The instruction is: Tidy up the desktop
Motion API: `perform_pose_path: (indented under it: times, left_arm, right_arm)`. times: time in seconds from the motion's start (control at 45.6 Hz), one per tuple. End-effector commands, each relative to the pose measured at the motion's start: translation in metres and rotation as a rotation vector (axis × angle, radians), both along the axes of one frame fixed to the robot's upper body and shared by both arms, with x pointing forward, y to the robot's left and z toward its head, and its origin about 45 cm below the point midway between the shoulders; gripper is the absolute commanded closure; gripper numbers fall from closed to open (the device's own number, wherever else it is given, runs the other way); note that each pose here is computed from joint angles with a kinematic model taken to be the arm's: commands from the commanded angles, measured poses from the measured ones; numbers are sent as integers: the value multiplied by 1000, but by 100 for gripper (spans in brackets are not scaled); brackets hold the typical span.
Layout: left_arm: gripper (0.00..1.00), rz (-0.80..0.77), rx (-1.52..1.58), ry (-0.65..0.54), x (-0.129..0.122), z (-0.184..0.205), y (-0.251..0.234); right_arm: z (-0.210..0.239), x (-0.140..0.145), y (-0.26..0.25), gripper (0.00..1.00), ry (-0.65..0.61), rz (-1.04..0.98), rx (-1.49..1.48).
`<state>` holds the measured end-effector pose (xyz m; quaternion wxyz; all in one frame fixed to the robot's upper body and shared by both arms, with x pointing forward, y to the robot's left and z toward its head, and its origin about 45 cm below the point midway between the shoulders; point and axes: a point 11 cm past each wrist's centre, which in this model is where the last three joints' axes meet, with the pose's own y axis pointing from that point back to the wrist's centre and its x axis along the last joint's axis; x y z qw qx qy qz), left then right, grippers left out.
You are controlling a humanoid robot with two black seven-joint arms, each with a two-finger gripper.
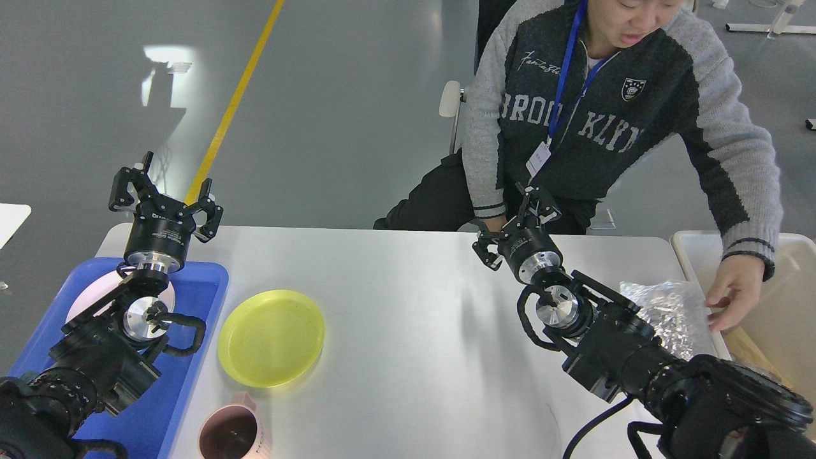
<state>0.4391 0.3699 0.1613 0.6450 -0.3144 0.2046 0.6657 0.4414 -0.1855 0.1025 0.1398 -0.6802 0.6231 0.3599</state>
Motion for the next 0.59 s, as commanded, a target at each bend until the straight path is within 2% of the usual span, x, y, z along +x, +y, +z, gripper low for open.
perform_pose_path:
  times: [0.0, 0.57]
  left_arm:
    - [3, 0, 0, 0, 0, 0, 0]
    - [3, 0, 0, 0, 0, 0, 0]
  right_arm:
    - [0, 0, 0, 0, 0, 0, 0]
    - [0, 0, 0, 0, 0, 0, 0]
